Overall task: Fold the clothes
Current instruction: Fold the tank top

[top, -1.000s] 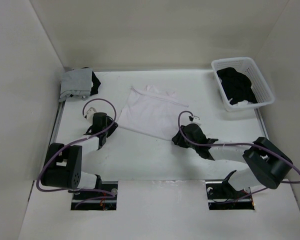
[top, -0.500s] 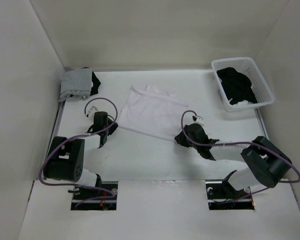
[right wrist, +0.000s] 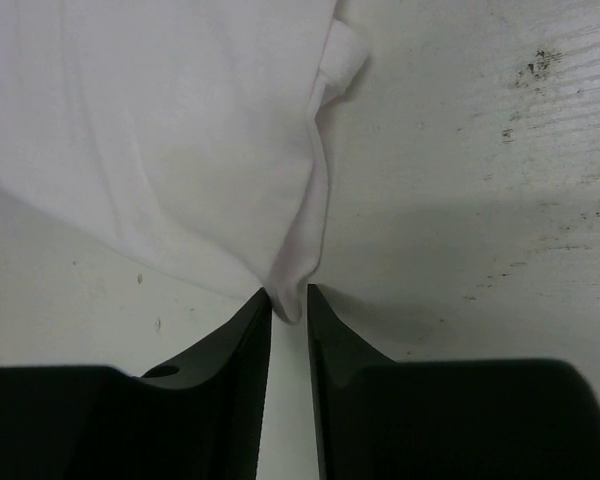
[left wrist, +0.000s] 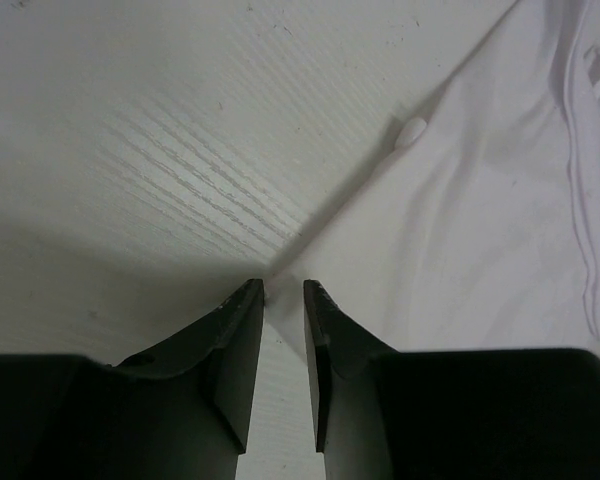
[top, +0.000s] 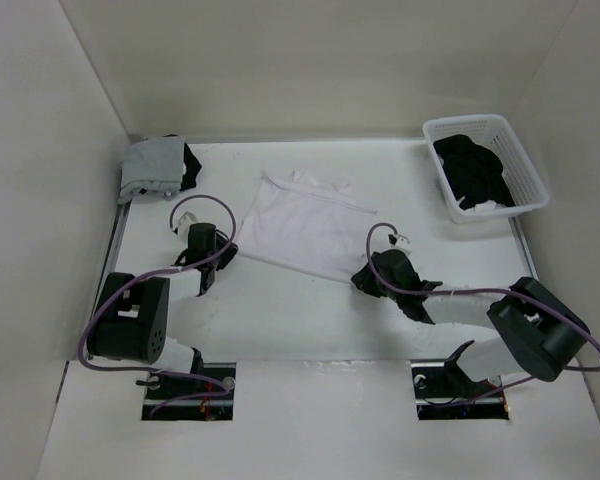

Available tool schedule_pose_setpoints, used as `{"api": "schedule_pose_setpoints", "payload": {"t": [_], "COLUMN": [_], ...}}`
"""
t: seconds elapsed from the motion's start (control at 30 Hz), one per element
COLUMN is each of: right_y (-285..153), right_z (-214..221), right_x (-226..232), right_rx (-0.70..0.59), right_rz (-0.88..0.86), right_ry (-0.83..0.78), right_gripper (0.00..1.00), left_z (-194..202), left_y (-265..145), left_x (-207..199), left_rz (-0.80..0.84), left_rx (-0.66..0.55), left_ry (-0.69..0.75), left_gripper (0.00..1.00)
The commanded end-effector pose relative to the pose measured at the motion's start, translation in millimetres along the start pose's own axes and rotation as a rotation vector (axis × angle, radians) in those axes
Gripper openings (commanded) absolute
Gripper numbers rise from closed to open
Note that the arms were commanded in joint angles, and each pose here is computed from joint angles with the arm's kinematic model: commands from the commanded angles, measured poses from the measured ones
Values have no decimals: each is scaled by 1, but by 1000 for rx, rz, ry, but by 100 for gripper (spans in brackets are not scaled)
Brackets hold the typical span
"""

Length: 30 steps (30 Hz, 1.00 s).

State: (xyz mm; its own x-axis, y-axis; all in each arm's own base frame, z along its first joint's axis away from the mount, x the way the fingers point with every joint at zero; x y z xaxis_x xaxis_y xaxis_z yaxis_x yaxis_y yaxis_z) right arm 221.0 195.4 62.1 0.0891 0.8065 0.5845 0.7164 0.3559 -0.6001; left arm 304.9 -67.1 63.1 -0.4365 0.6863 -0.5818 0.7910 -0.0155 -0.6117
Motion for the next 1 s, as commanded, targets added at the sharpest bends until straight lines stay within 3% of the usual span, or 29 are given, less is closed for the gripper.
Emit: {"api": "schedule_pose_setpoints", "payload": {"t": [0.0, 0.2, 0.37, 0.5, 0.7, 0.97], "right_y": [-1, 1, -11, -43, -129, -267], "right_z": [1, 1, -5, -14, -34, -69], "right_x": [-1, -1, 12, 28, 60, 116], "right_rx": [-4, -16, -42, -75, -142, -197], "right_rz": [8, 11, -43, -100, -206, -457], "right_ry": [8, 20, 10, -17, -74, -122], "right_gripper": [22, 7, 1, 1, 0, 0], "left_z": [11, 6, -9, -28, -67, -139], "left_y": [-1, 0, -21, -60, -146, -326], "left_x": [14, 8, -9, -28, -59, -105], "left_rz": [-47, -12, 55, 128, 286, 564], "left_rx": [37, 24, -61, -165, -299, -601], "left_ry": [19, 3, -2, 3, -30, -27], "left_gripper": [20, 0, 0, 0, 0, 0]}}
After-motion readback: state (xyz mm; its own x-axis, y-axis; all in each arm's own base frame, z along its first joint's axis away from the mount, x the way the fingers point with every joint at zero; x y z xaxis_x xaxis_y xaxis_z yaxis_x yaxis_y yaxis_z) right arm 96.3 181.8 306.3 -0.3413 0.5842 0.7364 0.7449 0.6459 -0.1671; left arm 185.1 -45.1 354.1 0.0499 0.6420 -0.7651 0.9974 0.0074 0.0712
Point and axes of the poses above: each gripper's point midway between its finger pads, its own y axis out along the fingers, its own x axis along the line the jaws close on, z = x × y, the point moved 6 cm from there along -y, back along the fingers, and after that the axes turned 2 degrees about y, right-handed, at the moved point
